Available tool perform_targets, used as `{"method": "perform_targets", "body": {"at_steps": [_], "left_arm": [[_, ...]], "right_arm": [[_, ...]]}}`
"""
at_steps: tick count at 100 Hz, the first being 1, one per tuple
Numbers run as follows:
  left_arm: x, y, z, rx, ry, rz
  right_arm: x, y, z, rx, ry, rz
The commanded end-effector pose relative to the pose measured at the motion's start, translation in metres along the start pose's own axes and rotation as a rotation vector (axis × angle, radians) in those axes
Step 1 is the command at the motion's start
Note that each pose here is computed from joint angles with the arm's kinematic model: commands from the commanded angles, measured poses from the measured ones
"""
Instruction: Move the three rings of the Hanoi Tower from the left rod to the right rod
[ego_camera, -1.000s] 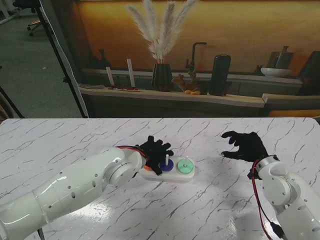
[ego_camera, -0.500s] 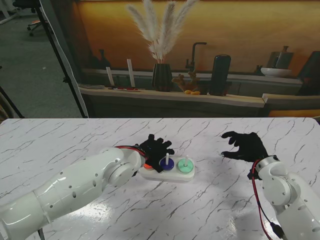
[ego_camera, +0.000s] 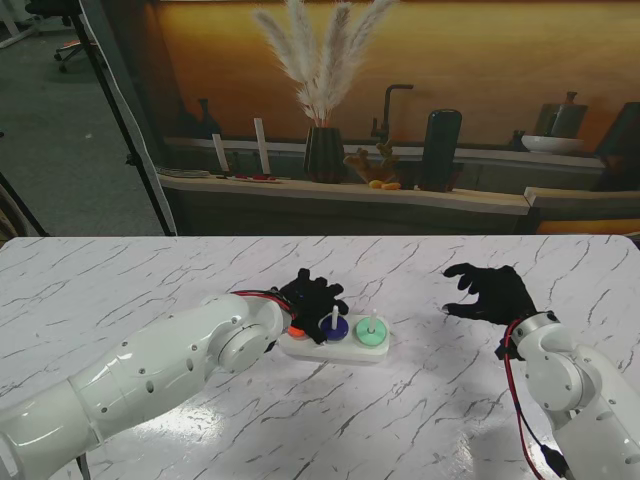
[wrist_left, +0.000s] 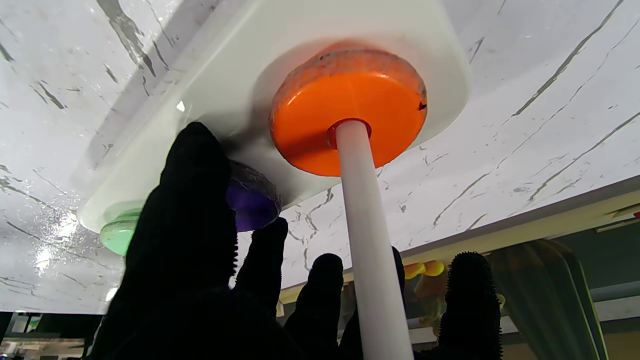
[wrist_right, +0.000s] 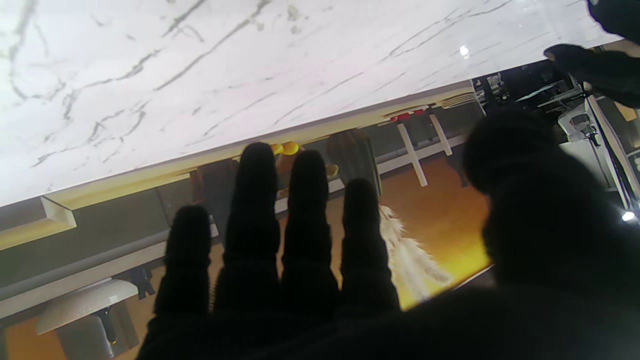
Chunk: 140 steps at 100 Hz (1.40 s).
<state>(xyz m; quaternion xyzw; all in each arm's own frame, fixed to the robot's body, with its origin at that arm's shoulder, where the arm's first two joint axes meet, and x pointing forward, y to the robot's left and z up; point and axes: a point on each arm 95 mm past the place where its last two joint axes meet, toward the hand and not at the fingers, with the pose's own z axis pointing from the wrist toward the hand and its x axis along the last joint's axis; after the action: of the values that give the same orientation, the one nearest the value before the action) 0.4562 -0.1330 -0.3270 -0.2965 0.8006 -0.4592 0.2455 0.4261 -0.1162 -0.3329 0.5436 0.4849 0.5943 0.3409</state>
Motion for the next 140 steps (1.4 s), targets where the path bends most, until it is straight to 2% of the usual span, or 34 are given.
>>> {"method": "perform_targets", "body": {"at_steps": [1,55,117,140], "left_arm": [[0.007,0.006,0.002,-0.035,0.036,-0.002],[0.007,0.007,0.002,-0.005,0.026,-0.058],[0.007,-0.003,-0.007,0.061,0.004,-0.163],[0.004,-0.013,-0.016,0.1,-0.008,-0.245]], "right_arm": [[0.002,-0.006,-0.001,0.011,0.001,0.011],[0.002,-0.008,-0.001,0.022,0.0,0.009],[0.002,-0.008,0.0,0.026,-0.003,0.007],[0.003,-0.008,0.0,0.03,-0.002,0.008]]}}
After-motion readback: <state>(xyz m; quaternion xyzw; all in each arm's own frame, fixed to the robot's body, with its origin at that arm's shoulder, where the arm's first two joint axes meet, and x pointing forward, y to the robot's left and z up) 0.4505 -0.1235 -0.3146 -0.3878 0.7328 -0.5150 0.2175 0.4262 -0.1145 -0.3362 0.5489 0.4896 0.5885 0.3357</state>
